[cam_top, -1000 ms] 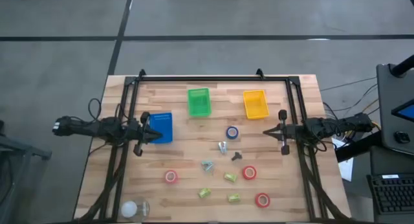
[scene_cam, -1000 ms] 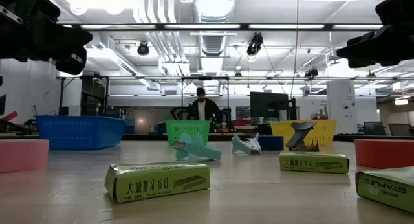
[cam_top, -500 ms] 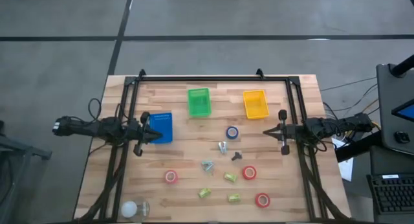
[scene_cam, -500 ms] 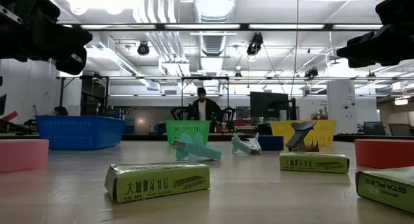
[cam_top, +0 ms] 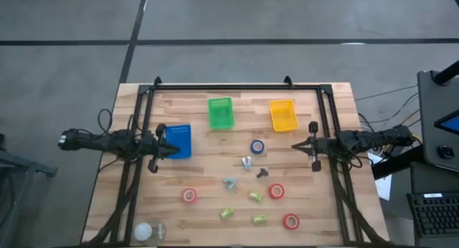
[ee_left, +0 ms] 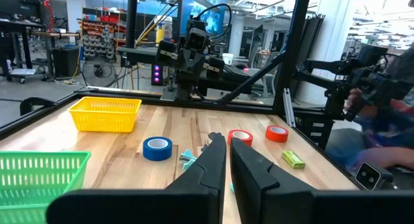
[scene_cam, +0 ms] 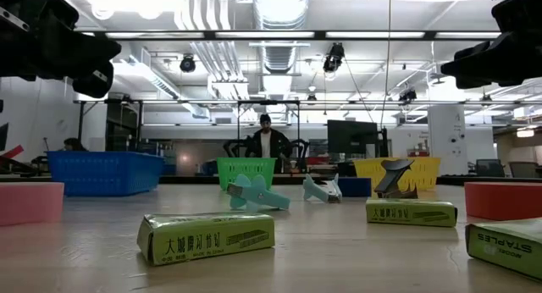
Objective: Pick and place Stapler, Stapler remover, tape
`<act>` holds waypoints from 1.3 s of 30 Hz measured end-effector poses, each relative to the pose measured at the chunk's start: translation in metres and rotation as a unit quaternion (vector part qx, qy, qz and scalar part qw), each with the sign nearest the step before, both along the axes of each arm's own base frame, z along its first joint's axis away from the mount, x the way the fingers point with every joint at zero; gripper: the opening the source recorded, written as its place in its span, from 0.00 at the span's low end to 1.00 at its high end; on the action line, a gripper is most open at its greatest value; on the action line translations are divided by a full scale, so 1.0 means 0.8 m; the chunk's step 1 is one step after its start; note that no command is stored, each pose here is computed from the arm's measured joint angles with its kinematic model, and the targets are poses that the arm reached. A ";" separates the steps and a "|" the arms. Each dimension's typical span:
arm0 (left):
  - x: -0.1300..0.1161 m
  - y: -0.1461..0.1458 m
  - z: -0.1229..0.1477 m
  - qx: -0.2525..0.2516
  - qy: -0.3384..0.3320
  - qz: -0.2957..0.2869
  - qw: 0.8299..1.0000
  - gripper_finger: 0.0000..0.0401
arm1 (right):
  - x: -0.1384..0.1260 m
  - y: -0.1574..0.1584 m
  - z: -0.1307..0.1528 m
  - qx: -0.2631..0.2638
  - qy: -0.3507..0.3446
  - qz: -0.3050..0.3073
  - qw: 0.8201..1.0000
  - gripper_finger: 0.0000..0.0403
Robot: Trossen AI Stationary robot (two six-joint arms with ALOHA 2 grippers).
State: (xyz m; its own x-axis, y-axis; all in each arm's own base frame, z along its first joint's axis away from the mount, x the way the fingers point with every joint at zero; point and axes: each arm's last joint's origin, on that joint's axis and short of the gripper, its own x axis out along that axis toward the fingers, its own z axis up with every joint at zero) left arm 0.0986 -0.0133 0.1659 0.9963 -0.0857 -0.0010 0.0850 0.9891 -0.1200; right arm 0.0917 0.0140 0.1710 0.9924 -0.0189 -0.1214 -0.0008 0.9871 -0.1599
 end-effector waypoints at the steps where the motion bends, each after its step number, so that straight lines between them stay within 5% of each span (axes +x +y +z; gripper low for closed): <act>1: 0.000 0.000 0.000 0.000 0.000 0.000 1.000 0.06 | 0.000 0.000 0.001 0.000 -0.002 0.000 1.000 0.02; 4: 0.000 0.000 0.000 0.000 0.000 0.000 1.000 0.06 | 0.001 0.000 0.008 0.027 -0.035 0.002 0.999 0.02; 10: 0.000 0.000 0.000 0.000 0.000 0.000 1.000 0.06 | -0.002 0.000 0.042 0.247 -0.174 0.014 0.953 0.02; 14: 0.000 0.000 0.000 0.000 0.000 0.000 1.000 0.06 | 0.003 0.000 0.039 0.303 -0.162 0.007 0.939 0.02; 20: 0.000 0.000 0.000 0.000 0.000 0.000 1.000 0.06 | 0.025 0.005 0.013 0.380 -0.053 -0.037 0.923 0.10; 28: 0.000 0.000 0.000 0.000 0.000 0.000 1.000 0.06 | 0.069 0.013 -0.001 0.397 0.051 -0.116 0.909 0.40; 35: 0.000 0.000 0.000 0.000 0.000 0.000 1.000 0.06 | 0.103 0.045 -0.014 0.485 0.225 -0.024 0.845 0.52; 39: 0.000 0.000 0.000 0.000 0.000 0.000 1.000 0.06 | 0.114 0.069 -0.021 0.496 0.316 -0.028 0.808 0.52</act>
